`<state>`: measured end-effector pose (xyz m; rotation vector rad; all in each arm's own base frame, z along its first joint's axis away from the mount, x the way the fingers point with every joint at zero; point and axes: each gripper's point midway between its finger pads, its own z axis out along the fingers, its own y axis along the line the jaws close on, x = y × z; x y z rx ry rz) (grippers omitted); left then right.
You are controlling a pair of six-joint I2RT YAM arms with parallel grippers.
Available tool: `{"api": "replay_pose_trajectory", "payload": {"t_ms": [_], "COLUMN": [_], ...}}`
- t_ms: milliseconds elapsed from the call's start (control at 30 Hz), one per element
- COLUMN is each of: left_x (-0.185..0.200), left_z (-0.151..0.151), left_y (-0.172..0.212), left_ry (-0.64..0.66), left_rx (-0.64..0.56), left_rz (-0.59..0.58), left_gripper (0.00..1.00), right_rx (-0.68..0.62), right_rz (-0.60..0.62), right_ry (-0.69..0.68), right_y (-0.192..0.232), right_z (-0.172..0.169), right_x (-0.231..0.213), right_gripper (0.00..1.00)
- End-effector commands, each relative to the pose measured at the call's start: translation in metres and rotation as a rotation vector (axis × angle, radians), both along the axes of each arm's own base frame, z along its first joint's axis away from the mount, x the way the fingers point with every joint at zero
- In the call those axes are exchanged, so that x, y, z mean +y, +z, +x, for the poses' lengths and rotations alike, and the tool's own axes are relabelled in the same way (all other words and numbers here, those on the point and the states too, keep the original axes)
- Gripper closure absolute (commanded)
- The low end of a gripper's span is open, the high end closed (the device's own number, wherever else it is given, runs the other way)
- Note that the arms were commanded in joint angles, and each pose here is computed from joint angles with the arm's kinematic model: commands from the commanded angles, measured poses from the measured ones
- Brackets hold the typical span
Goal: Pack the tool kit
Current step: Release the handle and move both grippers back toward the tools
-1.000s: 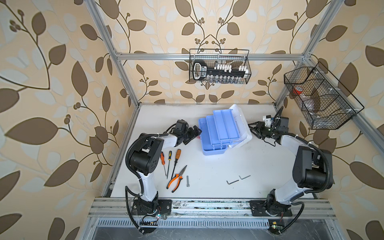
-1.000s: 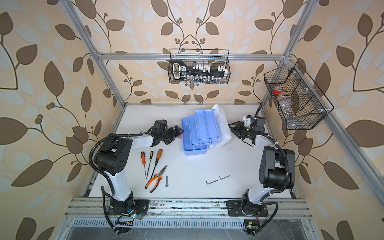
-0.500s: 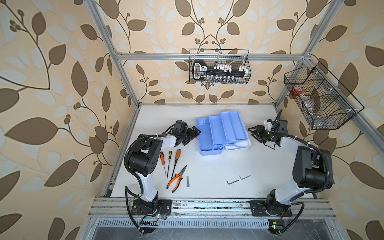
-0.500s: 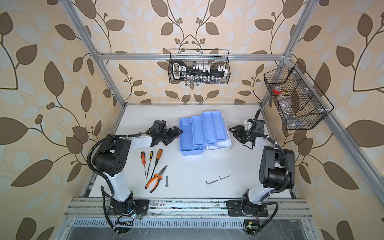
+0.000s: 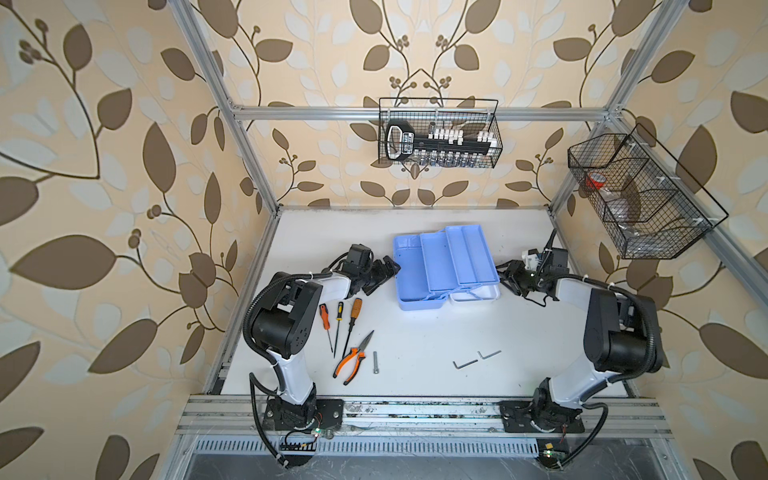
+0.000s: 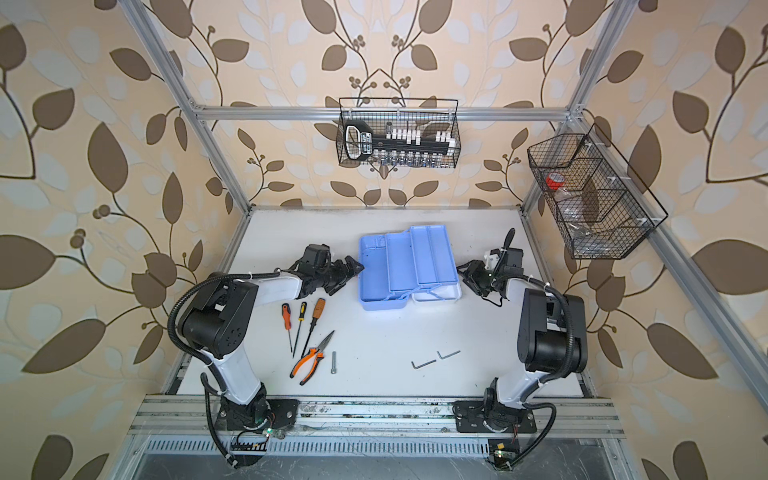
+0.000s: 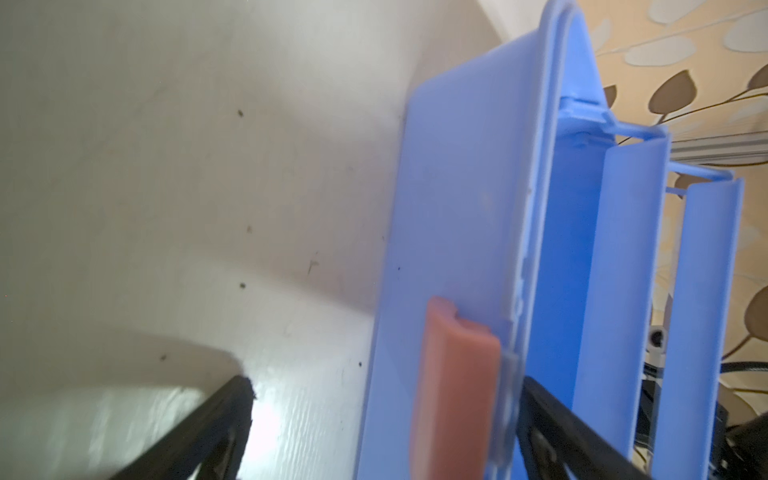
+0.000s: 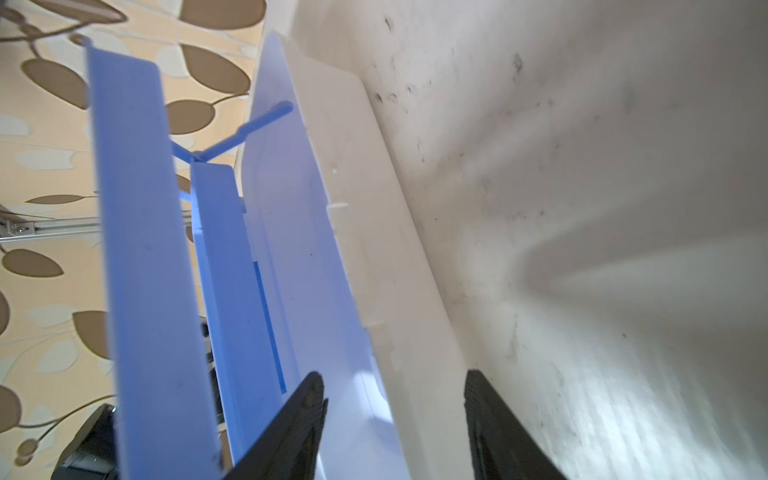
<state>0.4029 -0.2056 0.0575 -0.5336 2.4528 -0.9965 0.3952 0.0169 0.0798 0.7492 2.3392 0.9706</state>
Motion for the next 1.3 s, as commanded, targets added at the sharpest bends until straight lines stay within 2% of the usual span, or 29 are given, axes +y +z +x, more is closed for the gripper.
{"api": "replay_pose_trajectory", "payload": {"t_ms": [0,267,433,600,667,767,967,1133,1267], "left_x": [0.003,-0.005,-0.008,0.011,0.028,0.062,0.109,0.124,0.107], "left_z": [-0.024,-0.041,-0.045,-0.06,-0.068,-0.085,-0.131,-0.173,-0.204], "left_y": [-0.007,0.023,0.072,0.118,0.125,0.122,0.097,0.076,0.063], "left_ry": [0.003,-0.025,-0.052,-0.025,0.02,0.103,0.162,0.128,0.042], "left_rx": [0.052,0.006,-0.082,-0.177,-0.182,-0.146,-0.039,0.045,0.077], "left_rz": [0.035,0.025,0.039,0.119,0.193,0.321,0.495,0.514,0.394], "left_gripper": [0.01,0.01,0.01,0.01,0.06,0.18,0.22,0.25,0.24], "right_rx": [-0.068,-0.175,-0.178,-0.191,-0.213,-0.272,-0.414,-0.418,-0.401], "right_rz": [-0.144,-0.442,-0.682,-0.826,-0.849,-0.874,-0.79,-0.686,-0.604], "right_ry": [-0.052,-0.148,-0.066,0.033,0.091,0.166,0.35,0.466,0.55], "right_y": [0.043,0.119,0.14,0.133,0.129,0.128,0.125,0.104,0.084], "right_z": [0.002,-0.03,-0.064,-0.099,-0.109,-0.122,-0.148,-0.16,-0.17], "right_x": [-0.019,-0.039,-0.01,0.03,0.054,0.092,0.18,0.226,0.253], "right_gripper": [0.45,0.44,0.43,0.43,0.43,0.43,0.49,0.48,0.48]}}
